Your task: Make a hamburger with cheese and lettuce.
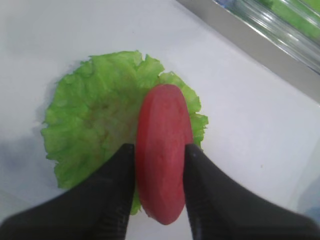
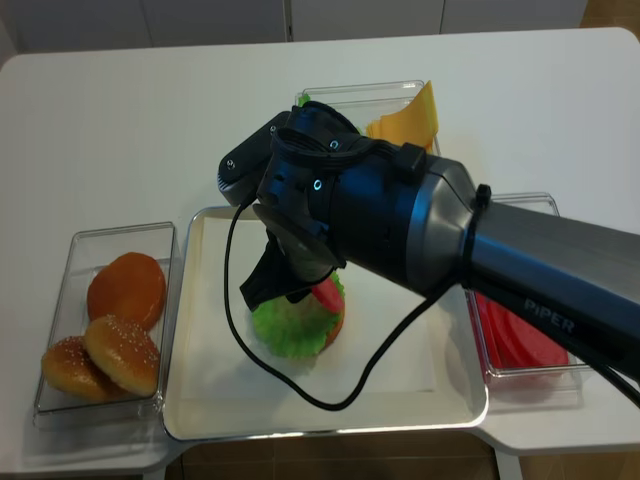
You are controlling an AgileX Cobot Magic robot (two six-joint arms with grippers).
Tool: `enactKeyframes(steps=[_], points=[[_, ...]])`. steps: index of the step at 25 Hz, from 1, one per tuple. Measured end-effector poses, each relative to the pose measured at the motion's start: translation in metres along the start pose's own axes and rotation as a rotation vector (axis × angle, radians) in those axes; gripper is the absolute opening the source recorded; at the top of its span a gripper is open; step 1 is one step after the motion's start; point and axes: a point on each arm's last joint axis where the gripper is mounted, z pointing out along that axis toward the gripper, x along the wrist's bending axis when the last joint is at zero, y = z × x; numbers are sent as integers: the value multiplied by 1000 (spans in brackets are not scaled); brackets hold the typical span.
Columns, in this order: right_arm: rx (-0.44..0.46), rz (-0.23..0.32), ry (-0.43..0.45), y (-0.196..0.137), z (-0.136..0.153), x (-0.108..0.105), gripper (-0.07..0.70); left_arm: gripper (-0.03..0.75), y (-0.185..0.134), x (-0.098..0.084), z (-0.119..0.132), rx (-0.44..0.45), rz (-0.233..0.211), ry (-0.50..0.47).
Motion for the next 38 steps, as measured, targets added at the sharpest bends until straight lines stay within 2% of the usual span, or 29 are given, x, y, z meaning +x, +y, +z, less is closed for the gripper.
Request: enactKeyframes(steps=[5, 12, 20, 23, 25, 29, 33, 38], points=[[-6, 24, 10, 1, 0, 1, 283, 404, 0, 0, 0, 0, 0, 0], [-11, 34, 23, 1, 0, 2, 384, 404, 0, 0, 0, 0, 0, 0], [-5, 35, 35, 1, 0, 3, 394, 404, 0, 0, 0, 0, 0, 0], [9, 34, 69, 1, -1, 0, 394, 404, 0, 0, 0, 0, 0, 0], [14, 60, 103, 2, -6, -10, 394, 404, 0, 0, 0, 0, 0, 0], [20, 137, 123, 5, -19, -48, 394, 404, 0, 0, 0, 0, 0, 0], [34, 208, 108, 1, -35, -94, 394, 404, 0, 0, 0, 0, 0, 0], [38, 336, 117, -10, -53, -154, 394, 404, 0, 0, 0, 0, 0, 0]])
